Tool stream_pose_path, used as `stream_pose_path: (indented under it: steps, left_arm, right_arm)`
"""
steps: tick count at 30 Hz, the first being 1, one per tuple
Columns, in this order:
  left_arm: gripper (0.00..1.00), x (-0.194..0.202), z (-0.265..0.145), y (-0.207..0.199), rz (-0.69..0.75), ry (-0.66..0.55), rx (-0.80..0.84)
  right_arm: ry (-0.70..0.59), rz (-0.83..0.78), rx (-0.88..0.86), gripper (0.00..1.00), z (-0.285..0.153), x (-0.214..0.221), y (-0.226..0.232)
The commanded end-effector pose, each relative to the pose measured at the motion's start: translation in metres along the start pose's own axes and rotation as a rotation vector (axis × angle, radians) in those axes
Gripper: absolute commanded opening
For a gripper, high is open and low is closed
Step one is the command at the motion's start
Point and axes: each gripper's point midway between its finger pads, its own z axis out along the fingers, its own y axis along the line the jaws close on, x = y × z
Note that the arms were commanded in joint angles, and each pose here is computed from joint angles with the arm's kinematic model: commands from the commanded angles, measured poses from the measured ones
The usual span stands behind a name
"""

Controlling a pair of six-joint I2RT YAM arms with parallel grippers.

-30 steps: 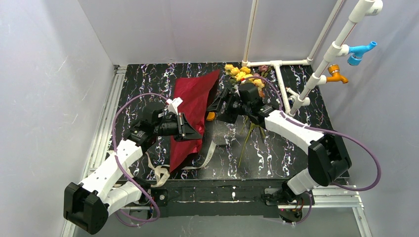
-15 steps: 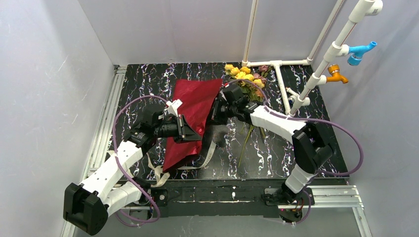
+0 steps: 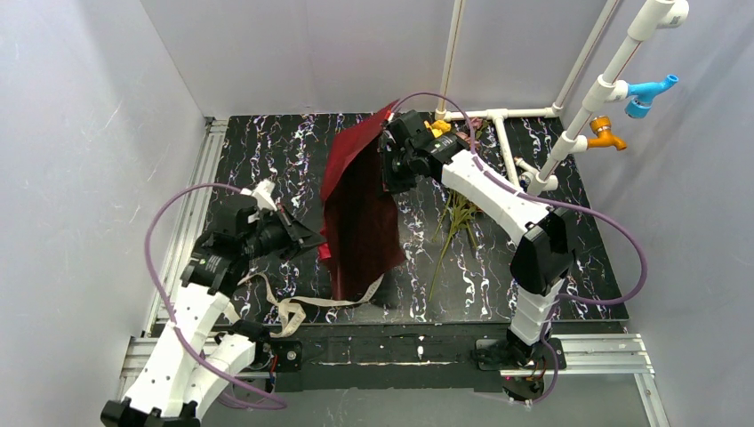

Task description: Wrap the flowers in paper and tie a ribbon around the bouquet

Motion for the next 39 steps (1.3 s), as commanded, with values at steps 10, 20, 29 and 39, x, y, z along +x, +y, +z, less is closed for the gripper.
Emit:
stream_pose_path:
  steps: [10, 20, 29, 39]
  left_arm:
    - [0.0, 0.011, -0.087, 0.152, -0.191, -0.353, -0.715]
    - [0.0, 0.043, -0.062, 0.17, -0.288, -0.268, -0.655]
    - [0.0, 0.076, -0.016, 0.174, -0.502, -0.126, -0.519]
    - [0.0, 0.098, 0.001, 0.183, -0.653, -0.066, -0.478]
  right_arm:
    - [0.005, -0.113, 0.315, 0.01, -0.026, -0.03, -0.09]
    - [-0.05, -0.122, 0.245, 0.01, 0.004, -0.065, -0.105]
    - [-0.026, -0.124, 0.215, 0.01, 0.06, -0.092, -0.119]
    - [-0.079, -0.104, 0.232, 0.59, 0.073, -0.12, -0.122]
